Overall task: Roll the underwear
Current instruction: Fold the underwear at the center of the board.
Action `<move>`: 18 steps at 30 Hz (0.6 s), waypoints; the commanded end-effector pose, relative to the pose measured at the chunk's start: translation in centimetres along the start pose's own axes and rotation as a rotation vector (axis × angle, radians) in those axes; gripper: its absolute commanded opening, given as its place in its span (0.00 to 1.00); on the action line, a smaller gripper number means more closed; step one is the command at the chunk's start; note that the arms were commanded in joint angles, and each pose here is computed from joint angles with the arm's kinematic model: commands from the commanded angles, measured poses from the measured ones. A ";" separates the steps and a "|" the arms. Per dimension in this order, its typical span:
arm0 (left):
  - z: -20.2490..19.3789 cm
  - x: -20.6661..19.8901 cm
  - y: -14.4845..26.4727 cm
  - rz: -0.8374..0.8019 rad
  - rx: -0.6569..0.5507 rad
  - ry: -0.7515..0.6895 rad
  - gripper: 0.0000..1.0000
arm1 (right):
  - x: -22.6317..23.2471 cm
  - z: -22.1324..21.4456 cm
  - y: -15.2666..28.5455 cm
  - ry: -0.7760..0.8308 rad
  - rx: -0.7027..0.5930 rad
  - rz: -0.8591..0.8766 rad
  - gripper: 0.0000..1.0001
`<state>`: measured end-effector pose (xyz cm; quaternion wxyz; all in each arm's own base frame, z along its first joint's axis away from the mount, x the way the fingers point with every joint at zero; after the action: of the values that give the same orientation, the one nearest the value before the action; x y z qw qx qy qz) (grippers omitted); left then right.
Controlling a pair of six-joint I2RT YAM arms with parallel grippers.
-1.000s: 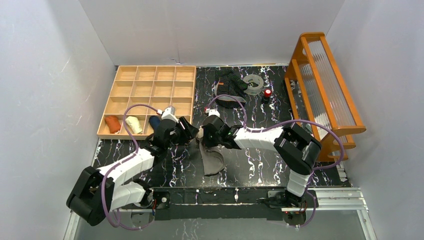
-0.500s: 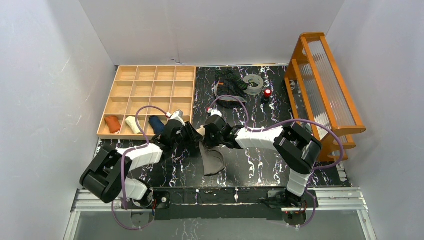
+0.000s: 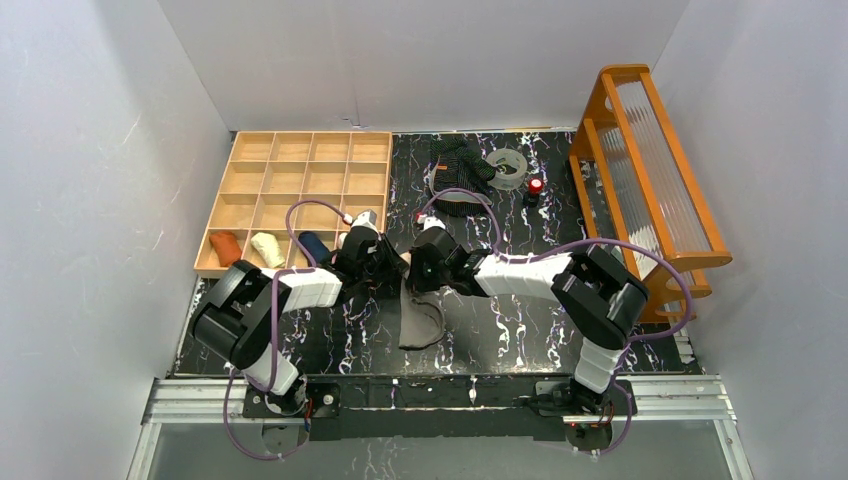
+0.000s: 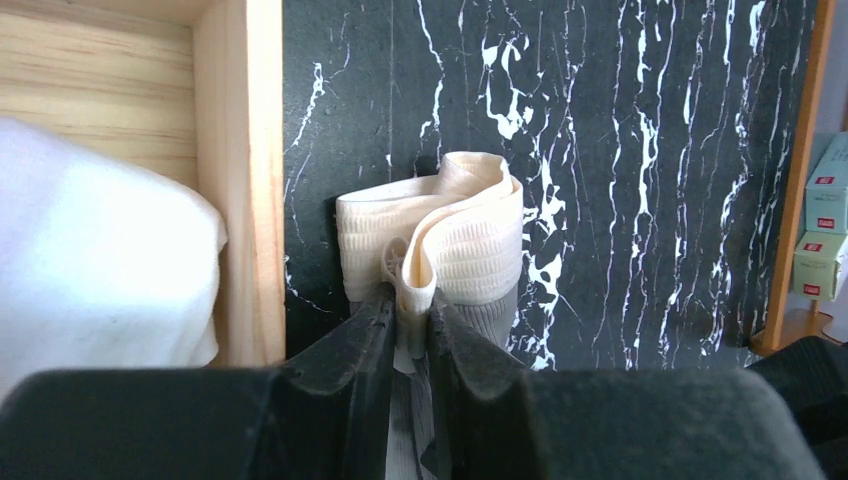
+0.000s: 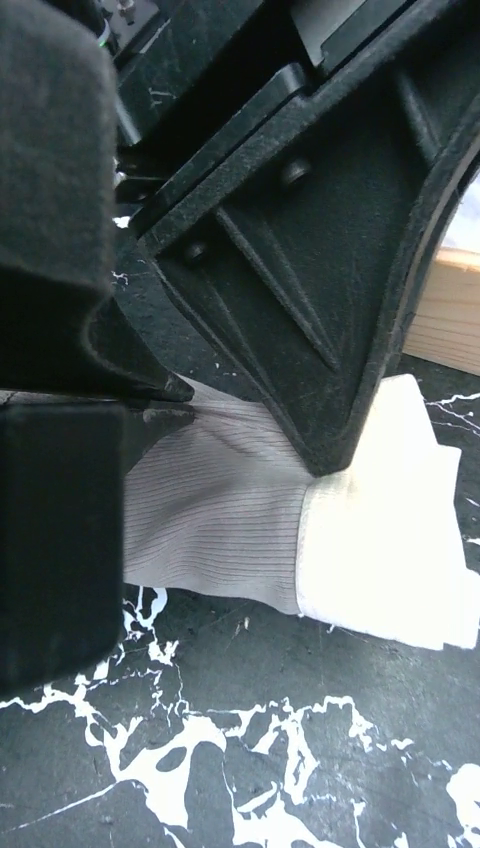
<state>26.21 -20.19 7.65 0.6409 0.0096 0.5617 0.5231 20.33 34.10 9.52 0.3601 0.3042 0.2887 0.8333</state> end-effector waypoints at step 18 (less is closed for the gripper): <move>0.9 -0.4 -1.7 0.032 0.029 -0.124 0.08 | -1.3 2.4 6.5 0.003 -0.061 0.087 0.23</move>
<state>27.89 -20.81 7.46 0.6589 0.0406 0.5342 0.5280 18.55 32.61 16.07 0.2820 0.2876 0.2398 0.8833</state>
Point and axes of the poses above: each gripper's point midway between its finger pads, its own y axis back along the fingers, its own x axis along the line the jaws close on, z = x × y, the point moved 7 cm from there along y, back along the fingers, and after that the axes turned 14 degrees about y, right-handed, at the moved point
